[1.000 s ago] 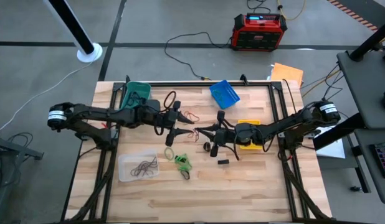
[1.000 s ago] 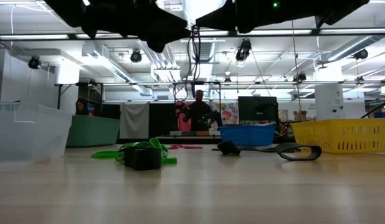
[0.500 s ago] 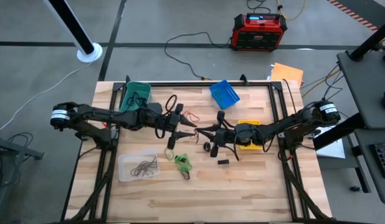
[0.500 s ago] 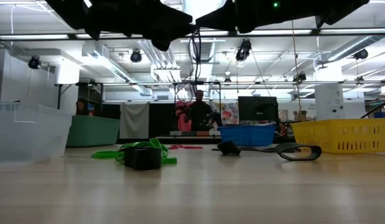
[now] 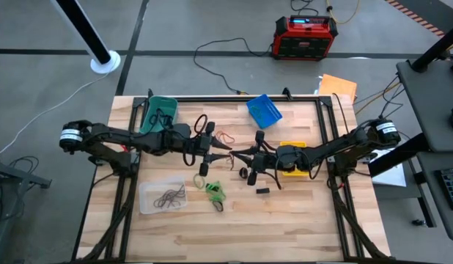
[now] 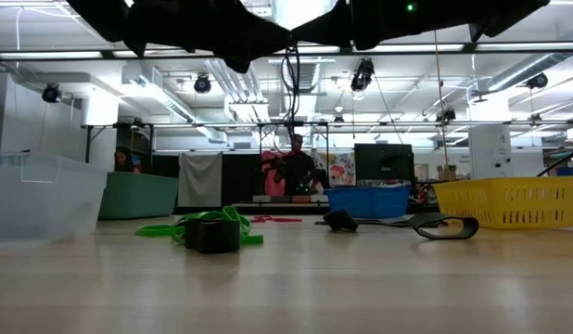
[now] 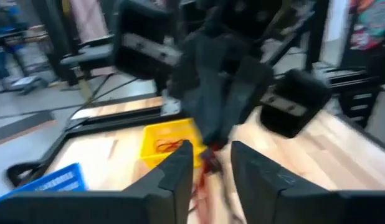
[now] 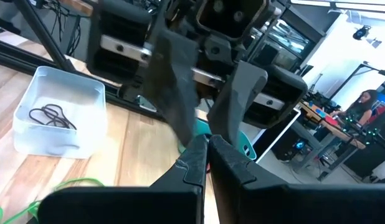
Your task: Sort rubber bands into baskets
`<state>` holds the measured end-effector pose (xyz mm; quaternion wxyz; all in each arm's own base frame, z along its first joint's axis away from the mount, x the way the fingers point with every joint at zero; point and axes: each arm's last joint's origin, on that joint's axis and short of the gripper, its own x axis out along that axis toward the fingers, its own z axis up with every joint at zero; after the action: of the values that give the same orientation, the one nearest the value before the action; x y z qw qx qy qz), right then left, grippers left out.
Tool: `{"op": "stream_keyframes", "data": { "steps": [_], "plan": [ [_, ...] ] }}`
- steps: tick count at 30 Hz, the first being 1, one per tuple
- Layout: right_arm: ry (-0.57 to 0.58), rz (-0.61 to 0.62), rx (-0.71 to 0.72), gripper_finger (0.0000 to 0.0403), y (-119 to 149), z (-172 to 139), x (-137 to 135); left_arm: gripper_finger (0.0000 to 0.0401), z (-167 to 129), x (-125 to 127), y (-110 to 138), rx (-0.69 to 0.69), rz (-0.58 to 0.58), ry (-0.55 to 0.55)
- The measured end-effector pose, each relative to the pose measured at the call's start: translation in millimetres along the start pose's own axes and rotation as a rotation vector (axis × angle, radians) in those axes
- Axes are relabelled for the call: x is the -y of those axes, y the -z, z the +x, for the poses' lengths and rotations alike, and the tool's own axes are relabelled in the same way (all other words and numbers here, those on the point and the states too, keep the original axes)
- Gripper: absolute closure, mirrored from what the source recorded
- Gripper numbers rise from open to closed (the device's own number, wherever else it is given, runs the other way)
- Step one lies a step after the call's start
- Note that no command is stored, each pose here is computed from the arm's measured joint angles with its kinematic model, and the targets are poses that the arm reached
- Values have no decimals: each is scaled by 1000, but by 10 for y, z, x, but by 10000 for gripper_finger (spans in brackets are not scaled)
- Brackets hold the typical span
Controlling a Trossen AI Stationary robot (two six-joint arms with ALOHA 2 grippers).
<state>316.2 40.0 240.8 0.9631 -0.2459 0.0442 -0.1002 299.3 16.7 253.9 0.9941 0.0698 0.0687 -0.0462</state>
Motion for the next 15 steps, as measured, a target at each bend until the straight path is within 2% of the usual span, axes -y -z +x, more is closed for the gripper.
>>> {"op": "stream_keyframes", "data": {
  "steps": [10, 15],
  "plan": [
    [0, 0, -1, 394, 0, 0, 0, 392, 4, 3, 21, -22, -2, -17],
    [1, 3, -1, 394, 0, 0, 0, 400, 2, 6, 12, -16, 2, -17]
  ]
}}
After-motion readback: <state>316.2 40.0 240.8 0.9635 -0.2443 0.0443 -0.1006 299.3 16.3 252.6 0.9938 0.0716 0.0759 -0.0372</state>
